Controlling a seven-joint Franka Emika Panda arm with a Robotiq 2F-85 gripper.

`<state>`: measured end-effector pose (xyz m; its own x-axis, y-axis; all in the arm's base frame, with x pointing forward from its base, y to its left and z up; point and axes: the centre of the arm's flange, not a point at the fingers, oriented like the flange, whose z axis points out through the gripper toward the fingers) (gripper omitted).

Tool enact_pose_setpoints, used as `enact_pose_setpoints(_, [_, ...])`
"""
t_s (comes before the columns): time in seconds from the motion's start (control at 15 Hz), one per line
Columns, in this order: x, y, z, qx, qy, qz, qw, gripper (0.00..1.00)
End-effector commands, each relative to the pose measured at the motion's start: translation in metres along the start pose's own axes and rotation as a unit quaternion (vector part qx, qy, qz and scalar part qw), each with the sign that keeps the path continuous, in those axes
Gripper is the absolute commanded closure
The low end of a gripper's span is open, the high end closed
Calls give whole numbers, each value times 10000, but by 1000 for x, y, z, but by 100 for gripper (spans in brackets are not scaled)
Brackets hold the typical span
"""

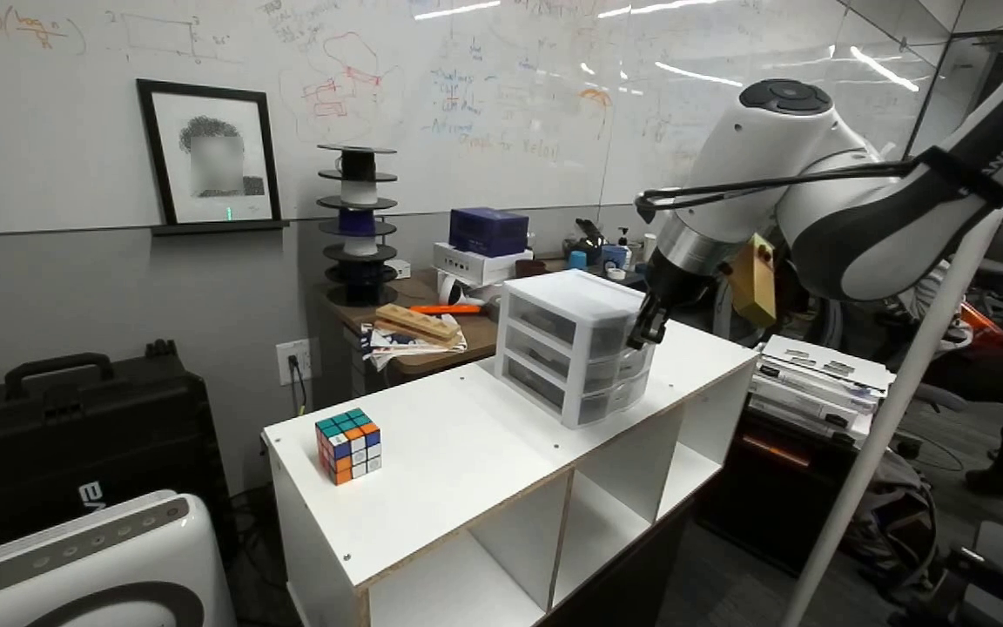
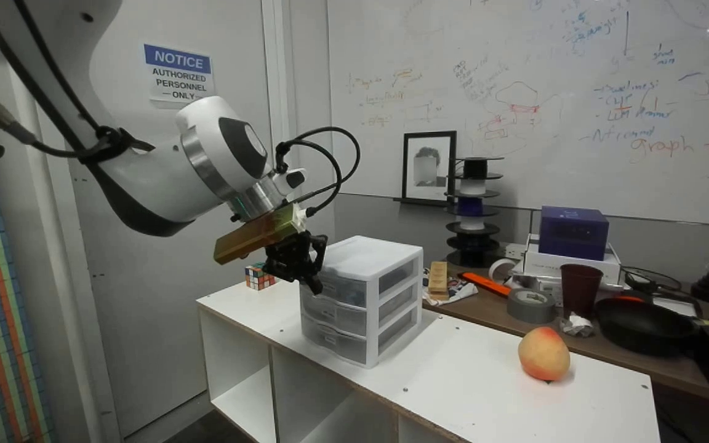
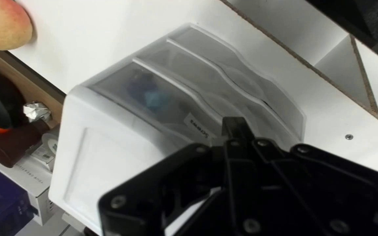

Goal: Put the electricity extension and the transparent package in the upper drawer, and close it

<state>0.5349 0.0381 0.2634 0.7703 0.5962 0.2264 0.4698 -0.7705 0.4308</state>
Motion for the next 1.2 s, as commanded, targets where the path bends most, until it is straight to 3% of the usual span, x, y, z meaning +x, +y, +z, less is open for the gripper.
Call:
enact_pose_setpoints(0.0, [8,5,15,-406,387,310,9979,100])
enact_pose_setpoints(0.47, [-3,-9,-29,-164,68,345,9992,100])
enact_pose_setpoints(0.67, [-42,-24,-71,-79,-308,714,9969,100])
enact_pose_setpoints(0.87, [-67,-27,-107,310,-913,1322,9865,100])
enact_pose_setpoints(1.13, [-88,-12,-138,702,-1447,2135,9636,100])
